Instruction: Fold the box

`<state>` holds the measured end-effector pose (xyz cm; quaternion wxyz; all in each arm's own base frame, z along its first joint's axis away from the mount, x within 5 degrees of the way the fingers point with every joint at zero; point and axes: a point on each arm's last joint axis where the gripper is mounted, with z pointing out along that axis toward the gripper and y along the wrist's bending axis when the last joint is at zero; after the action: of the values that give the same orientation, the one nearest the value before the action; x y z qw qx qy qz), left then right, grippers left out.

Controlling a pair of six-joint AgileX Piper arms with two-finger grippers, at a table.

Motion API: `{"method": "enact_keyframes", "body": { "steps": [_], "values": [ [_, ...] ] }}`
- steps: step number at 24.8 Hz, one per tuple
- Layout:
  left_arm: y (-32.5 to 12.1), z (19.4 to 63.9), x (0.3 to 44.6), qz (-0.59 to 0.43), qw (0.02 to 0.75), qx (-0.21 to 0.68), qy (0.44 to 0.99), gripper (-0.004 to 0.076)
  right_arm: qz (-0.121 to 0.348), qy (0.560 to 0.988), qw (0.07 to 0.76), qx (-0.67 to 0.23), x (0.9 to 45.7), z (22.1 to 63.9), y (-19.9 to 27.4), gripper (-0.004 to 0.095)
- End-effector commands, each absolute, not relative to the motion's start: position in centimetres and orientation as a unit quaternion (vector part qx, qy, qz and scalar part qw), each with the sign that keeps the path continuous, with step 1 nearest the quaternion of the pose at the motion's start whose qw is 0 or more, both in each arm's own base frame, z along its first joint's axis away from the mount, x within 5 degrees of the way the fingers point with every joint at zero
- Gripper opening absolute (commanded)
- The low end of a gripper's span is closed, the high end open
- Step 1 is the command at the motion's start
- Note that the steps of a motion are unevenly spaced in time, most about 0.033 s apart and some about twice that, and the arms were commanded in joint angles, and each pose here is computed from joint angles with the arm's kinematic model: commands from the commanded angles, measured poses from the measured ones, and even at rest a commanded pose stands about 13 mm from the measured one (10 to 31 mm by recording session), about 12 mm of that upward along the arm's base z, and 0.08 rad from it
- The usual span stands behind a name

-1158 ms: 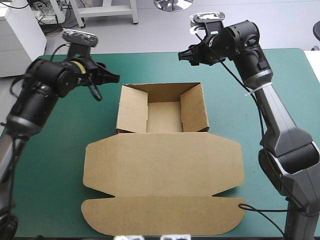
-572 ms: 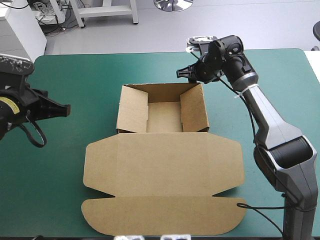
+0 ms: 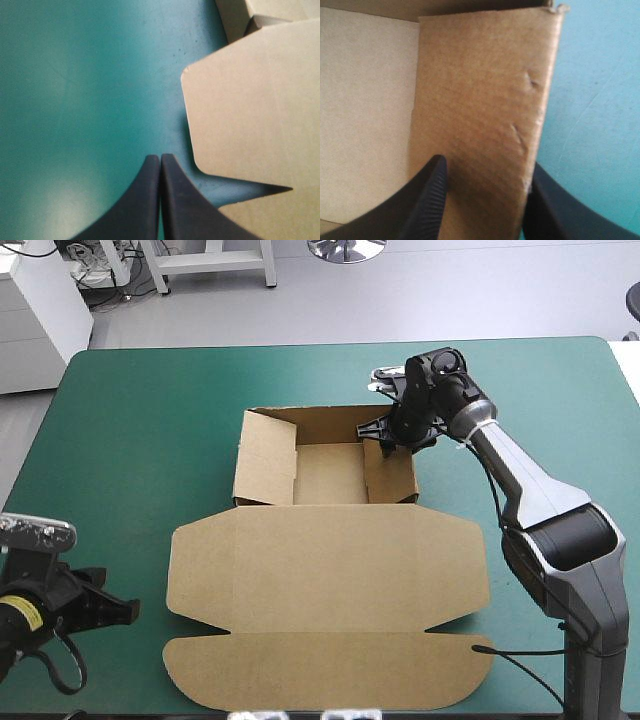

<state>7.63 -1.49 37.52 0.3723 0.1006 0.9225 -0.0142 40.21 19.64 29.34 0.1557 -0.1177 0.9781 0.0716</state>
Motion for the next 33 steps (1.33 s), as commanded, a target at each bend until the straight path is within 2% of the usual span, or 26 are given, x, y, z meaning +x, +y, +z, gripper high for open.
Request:
{"method": "enact_keyframes", "body": {
  "steps": [1, 2, 4, 8, 10, 15, 19, 25, 30, 33],
  "values": [
    [-1.4, 36.3, 6.6, -0.042, 0.394, 0.095, 0.913, -0.001, 0.087, 0.974, 0.172, -0.121, 39.5, 31.5, 19.3, 0.0216],
    [-1.3, 35.2, 5.8, -0.053, 0.39, 0.095, 0.914, -0.001, 0.089, 0.974, 0.171, -0.121, 39.6, 31.4, 19.3, 0.0075],
    [-1.1, 33.7, 4.9, -0.062, 0.383, 0.092, 0.917, -0.001, 0.078, 0.974, 0.174, -0.122, 39.6, 31.4, 19.1, -0.0002],
    [-0.5, 31.9, 3.5, -0.061, 0.367, 0.082, 0.925, -0.001, 0.054, 0.972, 0.196, -0.115, 39.4, 32.6, 18.4, -0.0002],
    [-0.4, 31.8, 3.1, -0.06, 0.361, 0.082, 0.927, -0.001, 0.03, 0.968, 0.225, -0.107, 39.1, 34.4, 17.0, -0.0002],
    [-0.3, 31.8, 3.0, -0.06, 0.363, 0.081, 0.926, -0.001, 0.01, 0.957, 0.289, -0.041, 38.4, 39.7, 8.9, -0.0002],
    [-0.3, 31.8, 3.0, -0.06, 0.363, 0.081, 0.926, -0.001, -0.027, 0.95, 0.31, 0.019, 37.1, 41.8, 1.9, -0.0002],
    [-0.3, 31.8, 3.0, -0.06, 0.363, 0.081, 0.926, -0.001, -0.082, 0.952, 0.273, 0.111, 34.2, 40.8, -8.6, -0.0002],
    [-0.3, 31.8, 3.0, -0.06, 0.363, 0.081, 0.926, -0.001, -0.062, 0.944, 0.242, 0.215, 31.9, 38.3, -15.5, -0.0002],
    [-0.3, 31.8, 3.0, -0.06, 0.363, 0.081, 0.926, -0.001, -0.071, 0.936, 0.243, 0.243, 31.2, 37.5, -17.9, -0.0002]
  ]
}}
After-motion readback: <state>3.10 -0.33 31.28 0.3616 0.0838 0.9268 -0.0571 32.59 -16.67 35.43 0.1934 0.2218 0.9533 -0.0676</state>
